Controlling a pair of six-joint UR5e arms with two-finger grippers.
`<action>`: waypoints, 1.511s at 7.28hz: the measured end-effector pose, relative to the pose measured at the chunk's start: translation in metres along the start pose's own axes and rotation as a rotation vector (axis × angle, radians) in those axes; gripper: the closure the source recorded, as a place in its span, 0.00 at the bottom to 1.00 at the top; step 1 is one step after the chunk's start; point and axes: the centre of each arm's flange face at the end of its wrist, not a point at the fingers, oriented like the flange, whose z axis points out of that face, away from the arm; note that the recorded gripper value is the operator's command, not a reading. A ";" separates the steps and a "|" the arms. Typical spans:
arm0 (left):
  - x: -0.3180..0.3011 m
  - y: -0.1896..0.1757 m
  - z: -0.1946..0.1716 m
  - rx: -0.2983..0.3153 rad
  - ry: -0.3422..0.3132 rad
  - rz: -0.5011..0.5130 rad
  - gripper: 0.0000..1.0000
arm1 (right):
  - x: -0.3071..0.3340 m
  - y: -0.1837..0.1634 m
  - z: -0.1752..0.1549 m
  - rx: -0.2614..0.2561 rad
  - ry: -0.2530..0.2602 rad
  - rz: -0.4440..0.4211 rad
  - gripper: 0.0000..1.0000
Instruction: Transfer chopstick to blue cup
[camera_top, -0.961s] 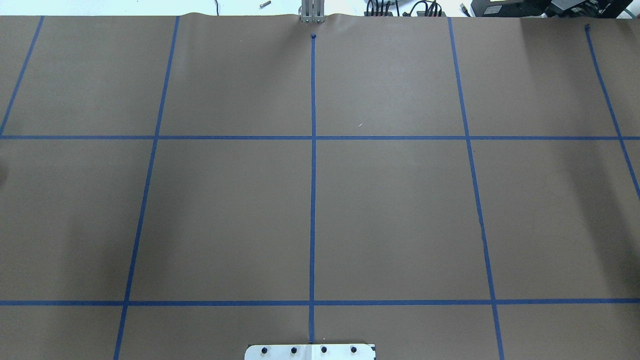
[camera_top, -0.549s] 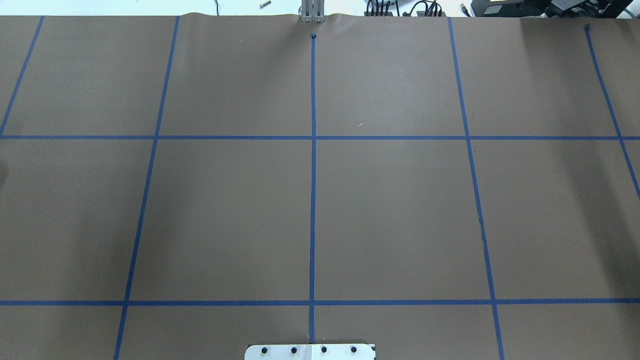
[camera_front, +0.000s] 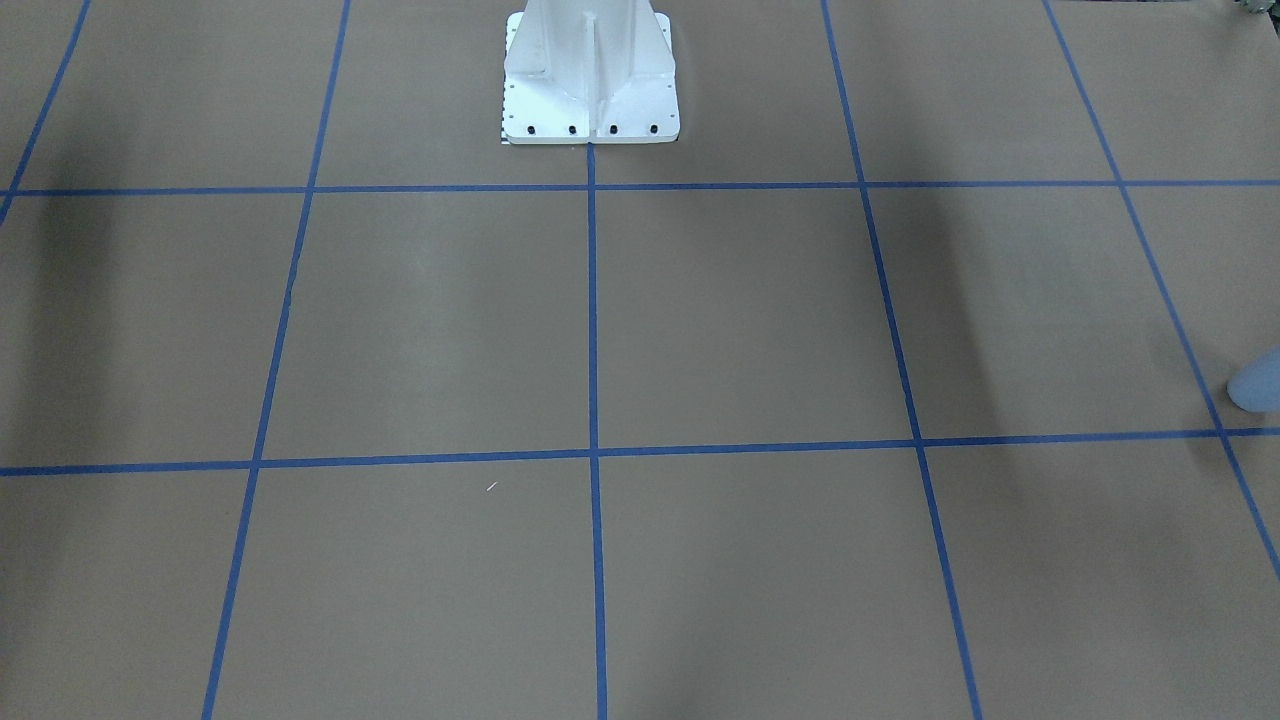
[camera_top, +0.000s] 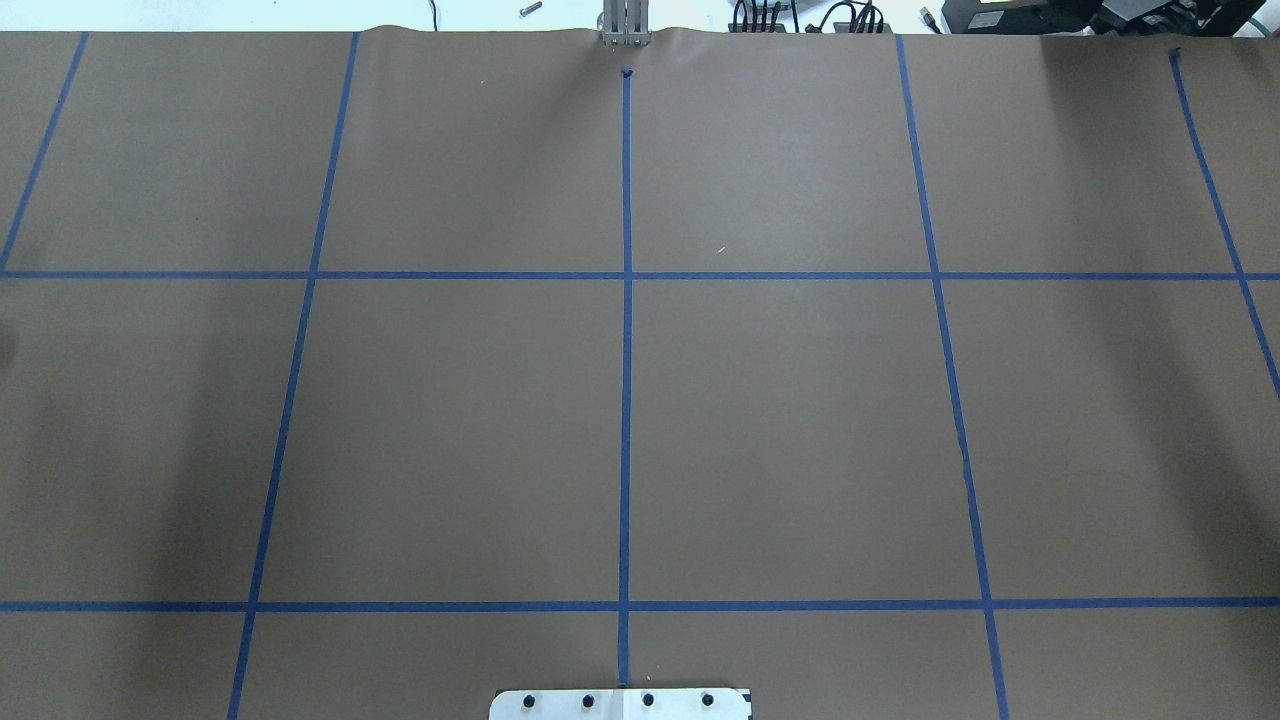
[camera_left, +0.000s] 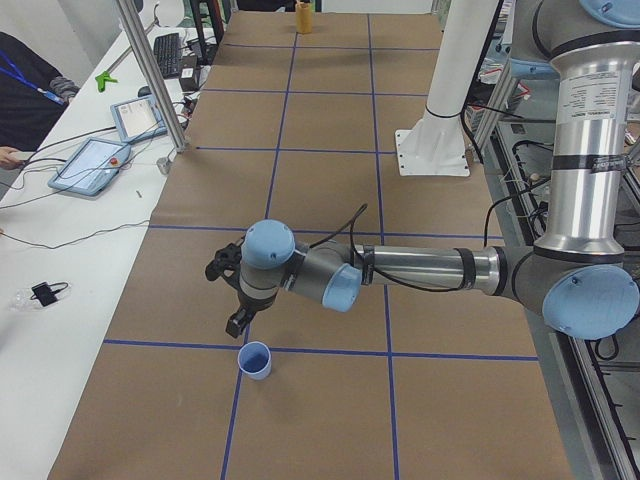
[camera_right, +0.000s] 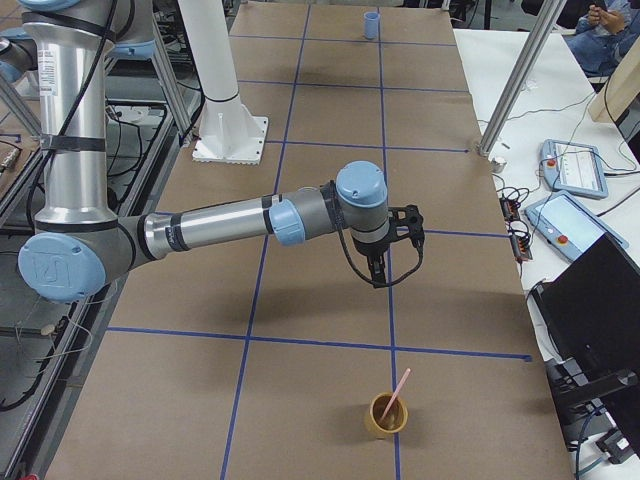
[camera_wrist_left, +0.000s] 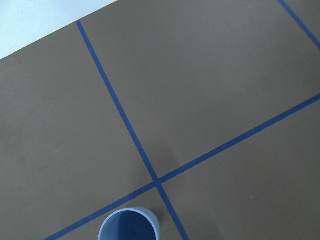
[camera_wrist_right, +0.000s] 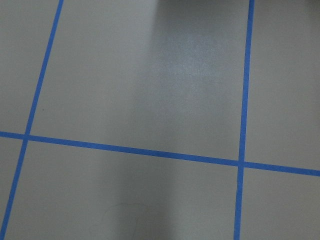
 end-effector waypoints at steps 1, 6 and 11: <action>-0.019 0.016 0.022 -0.025 0.006 -0.018 0.01 | -0.003 -0.001 0.003 -0.004 0.005 0.002 0.00; -0.071 0.030 0.075 -0.025 -0.028 -0.195 0.02 | -0.002 0.003 0.006 0.004 0.006 -0.009 0.00; -0.073 0.025 0.100 0.003 -0.053 -0.266 0.02 | 0.001 0.007 0.008 0.004 0.007 -0.008 0.00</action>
